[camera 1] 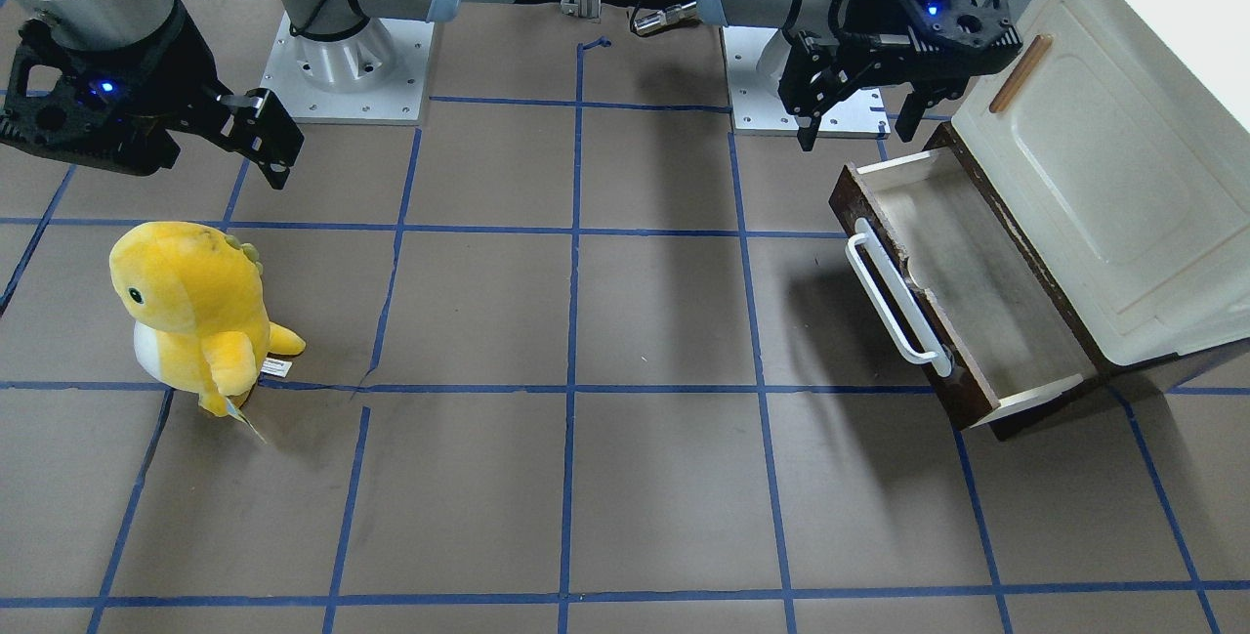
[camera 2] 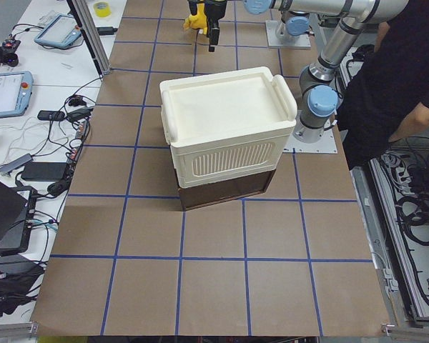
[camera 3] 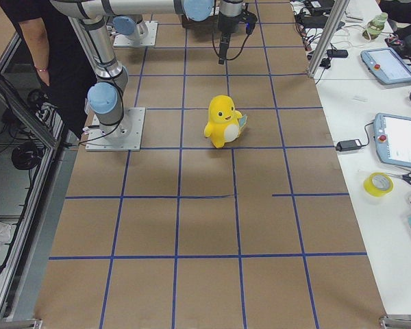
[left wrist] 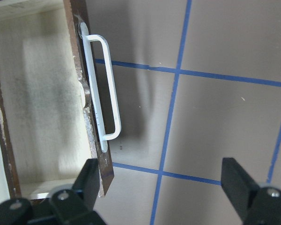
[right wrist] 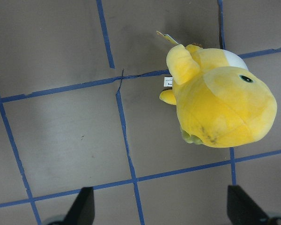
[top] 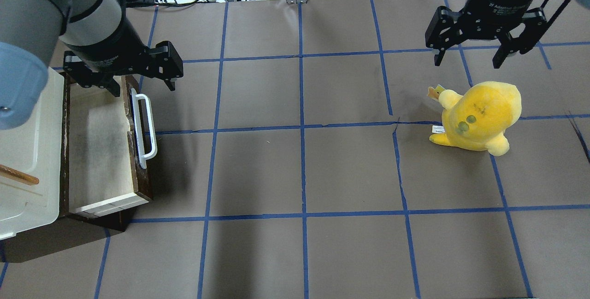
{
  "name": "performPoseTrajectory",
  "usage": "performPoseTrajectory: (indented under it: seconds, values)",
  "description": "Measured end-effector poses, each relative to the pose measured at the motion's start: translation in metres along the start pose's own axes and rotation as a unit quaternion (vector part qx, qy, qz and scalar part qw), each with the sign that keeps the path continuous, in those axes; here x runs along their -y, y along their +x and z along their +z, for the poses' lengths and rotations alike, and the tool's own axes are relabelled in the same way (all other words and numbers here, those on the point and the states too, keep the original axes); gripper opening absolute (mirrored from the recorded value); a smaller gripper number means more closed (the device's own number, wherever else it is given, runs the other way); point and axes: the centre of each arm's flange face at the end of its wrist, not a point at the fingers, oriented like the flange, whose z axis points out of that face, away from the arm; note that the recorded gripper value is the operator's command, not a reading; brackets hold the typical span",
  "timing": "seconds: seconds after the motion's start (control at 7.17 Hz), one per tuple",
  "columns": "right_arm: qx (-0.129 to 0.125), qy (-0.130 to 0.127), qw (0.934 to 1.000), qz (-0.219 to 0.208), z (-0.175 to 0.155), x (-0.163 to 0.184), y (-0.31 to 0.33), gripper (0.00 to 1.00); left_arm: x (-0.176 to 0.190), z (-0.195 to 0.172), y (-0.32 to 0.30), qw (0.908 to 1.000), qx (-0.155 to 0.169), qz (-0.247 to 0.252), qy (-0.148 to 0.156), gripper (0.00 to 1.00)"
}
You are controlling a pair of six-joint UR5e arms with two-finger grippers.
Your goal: Pull drawer sideways
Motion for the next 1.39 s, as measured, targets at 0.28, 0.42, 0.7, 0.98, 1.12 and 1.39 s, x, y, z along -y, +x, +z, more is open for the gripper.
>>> performPoseTrajectory:
  seconds: [0.28,0.42,0.7,0.98,1.12,1.39]
  values:
    - [0.000,0.000,1.0000,0.000,0.000,0.000,0.000,1.00,0.001,-0.008,-0.017,0.9998,-0.009,0.017,0.008,0.90]
    - [0.000,0.000,1.0000,0.000,0.000,0.000,0.000,1.00,0.001,-0.008,-0.021,0.9998,-0.009,0.020,0.004,0.89]
    - [0.000,0.000,1.0000,0.000,0.000,0.000,0.000,1.00,0.002,-0.002,-0.024,0.9995,-0.009,0.031,-0.007,1.00]
    - [0.000,0.000,1.0000,0.000,0.000,0.000,0.000,1.00,0.004,0.002,-0.023,0.9987,-0.009,0.049,-0.005,1.00]
    - [0.000,0.000,1.0000,0.000,0.000,0.000,0.000,1.00,0.006,0.001,-0.024,0.9982,-0.007,0.060,-0.001,1.00]
    - [0.000,0.000,1.0000,0.000,0.000,0.000,0.000,1.00,0.007,-0.002,-0.026,0.9961,-0.004,0.088,0.003,1.00]
